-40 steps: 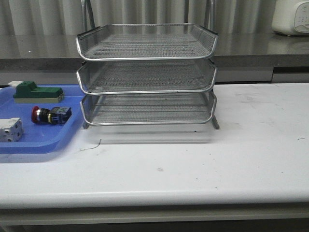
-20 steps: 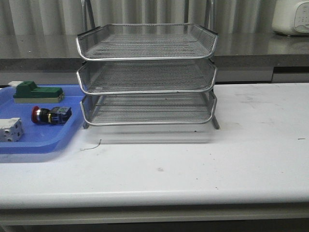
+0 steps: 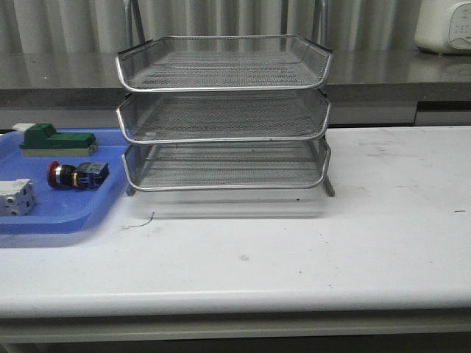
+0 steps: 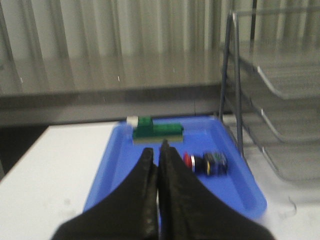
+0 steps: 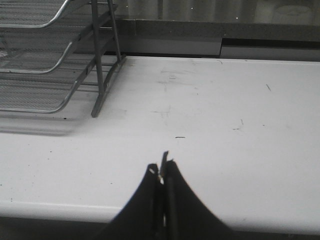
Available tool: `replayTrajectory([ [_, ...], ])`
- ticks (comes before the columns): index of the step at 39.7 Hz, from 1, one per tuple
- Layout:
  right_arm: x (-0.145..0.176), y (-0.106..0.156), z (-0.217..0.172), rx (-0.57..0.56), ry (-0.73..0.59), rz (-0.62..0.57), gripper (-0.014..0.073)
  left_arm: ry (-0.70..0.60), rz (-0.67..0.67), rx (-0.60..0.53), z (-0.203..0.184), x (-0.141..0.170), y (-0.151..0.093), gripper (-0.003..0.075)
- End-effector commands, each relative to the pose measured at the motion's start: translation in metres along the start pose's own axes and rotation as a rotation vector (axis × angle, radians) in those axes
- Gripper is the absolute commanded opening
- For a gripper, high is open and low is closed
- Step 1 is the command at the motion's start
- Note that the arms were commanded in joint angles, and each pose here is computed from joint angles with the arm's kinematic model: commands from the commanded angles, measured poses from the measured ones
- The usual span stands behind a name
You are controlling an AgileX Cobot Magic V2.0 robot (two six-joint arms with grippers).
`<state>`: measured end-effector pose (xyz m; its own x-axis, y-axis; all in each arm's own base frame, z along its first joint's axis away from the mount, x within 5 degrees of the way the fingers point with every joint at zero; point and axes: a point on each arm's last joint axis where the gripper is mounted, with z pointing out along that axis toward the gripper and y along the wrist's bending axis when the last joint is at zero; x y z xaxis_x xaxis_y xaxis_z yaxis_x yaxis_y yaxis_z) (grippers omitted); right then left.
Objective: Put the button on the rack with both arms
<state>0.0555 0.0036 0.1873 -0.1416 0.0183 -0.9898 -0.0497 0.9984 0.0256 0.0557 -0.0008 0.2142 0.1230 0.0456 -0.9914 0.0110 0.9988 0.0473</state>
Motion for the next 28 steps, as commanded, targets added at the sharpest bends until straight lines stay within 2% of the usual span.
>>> replayTrajectory([
  [1,-0.038,0.0,-0.011,0.011,-0.203,-0.007,-0.0111,-0.243,-0.02,-0.038,-0.005,-0.027,0.004,-0.0018],
  [8,-0.076,0.002,-0.025,0.006,-0.266,-0.01,-0.0111,-0.266,-0.021,-0.028,-0.008,-0.066,0.005,-0.0018],
  [14,-0.105,0.003,-0.023,-0.003,-0.134,-0.01,-0.0111,-0.122,-0.007,0.0,0.001,-0.095,0.004,-0.0018],
  [17,-0.115,0.004,-0.013,-0.009,-0.054,0.002,-0.0111,0.0,-0.002,0.015,0.014,-0.098,0.003,-0.0018],
  [20,-0.121,0.005,-0.002,-0.019,0.001,0.033,-0.0111,0.064,-0.002,0.019,0.027,-0.099,0.003,-0.0019],
  [28,-0.119,0.006,0.017,-0.03,0.093,0.078,-0.0111,0.113,-0.003,0.019,0.042,-0.096,0.003,-0.0018],
])
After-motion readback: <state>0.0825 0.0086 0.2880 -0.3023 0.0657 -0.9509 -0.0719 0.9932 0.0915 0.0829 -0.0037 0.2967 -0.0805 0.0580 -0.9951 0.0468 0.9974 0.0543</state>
